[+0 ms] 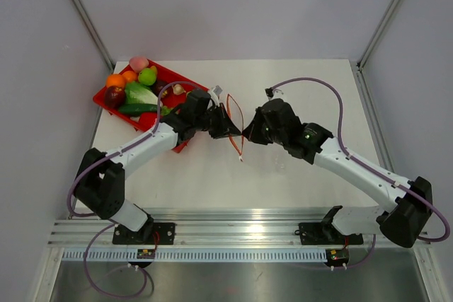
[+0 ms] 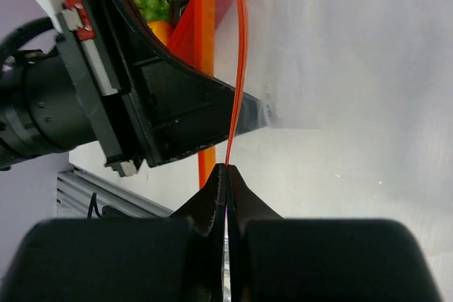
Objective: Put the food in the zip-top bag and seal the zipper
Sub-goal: Pick up the zipper food storage bag at the center of the board, then open the zipper of the food storage bag.
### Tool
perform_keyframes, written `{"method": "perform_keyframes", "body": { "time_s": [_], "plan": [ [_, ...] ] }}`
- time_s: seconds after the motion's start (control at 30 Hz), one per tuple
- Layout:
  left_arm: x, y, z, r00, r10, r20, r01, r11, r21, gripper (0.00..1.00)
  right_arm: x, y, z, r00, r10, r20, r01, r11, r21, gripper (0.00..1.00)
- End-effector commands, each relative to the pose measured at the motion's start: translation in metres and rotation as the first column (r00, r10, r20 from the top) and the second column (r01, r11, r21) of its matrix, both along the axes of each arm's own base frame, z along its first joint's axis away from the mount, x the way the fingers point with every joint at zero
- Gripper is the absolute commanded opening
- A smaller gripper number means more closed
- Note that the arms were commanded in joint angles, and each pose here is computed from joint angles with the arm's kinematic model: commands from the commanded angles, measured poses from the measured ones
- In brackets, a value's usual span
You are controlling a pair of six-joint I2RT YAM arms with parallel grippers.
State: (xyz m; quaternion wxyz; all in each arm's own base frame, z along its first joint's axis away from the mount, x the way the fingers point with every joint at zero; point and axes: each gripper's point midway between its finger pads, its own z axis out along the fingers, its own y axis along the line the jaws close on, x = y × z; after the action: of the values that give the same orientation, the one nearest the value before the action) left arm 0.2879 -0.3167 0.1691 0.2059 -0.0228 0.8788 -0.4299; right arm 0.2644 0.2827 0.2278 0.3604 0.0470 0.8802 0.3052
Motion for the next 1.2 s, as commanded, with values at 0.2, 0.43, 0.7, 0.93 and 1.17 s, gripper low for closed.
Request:
{"method": "perform_keyframes", "body": {
  "time_s": [0.2, 0.43, 0.7, 0.93, 1.17],
  "plan": [
    [-0.008, 0.007, 0.029, 0.989, -0.103, 0.108, 0.098, 0.994, 0.058, 0.0, 0.002, -0.022, 0.002, 0.998, -0.057, 0.034, 0.06, 0.992, -0.111, 0.0],
    [-0.014, 0.008, 0.027, 0.985, -0.126, 0.114, 0.12, 0.991, 0.056, 0.0, 0.012, -0.013, 0.015, 0.996, -0.024, 0.083, 0.034, 0.992, -0.118, 0.44],
    [-0.016, 0.01, 0.034, 0.981, -0.131, 0.141, 0.125, 0.991, 0.051, 0.0, 0.02, 0.013, 0.016, 0.997, 0.045, 0.07, -0.036, 0.991, -0.132, 0.55],
    [-0.019, 0.013, 0.039, 0.98, -0.126, 0.154, 0.12, 0.992, 0.049, 0.0, 0.021, 0.023, -0.004, 0.998, 0.057, 0.01, -0.054, 0.984, -0.173, 0.46],
    [-0.016, 0.027, 0.041, 0.968, -0.15, 0.203, 0.121, 0.982, 0.147, 0.0, 0.026, -0.023, 0.015, 0.992, -0.073, 0.107, 0.099, 0.958, -0.269, 0.0]
  ]
}}
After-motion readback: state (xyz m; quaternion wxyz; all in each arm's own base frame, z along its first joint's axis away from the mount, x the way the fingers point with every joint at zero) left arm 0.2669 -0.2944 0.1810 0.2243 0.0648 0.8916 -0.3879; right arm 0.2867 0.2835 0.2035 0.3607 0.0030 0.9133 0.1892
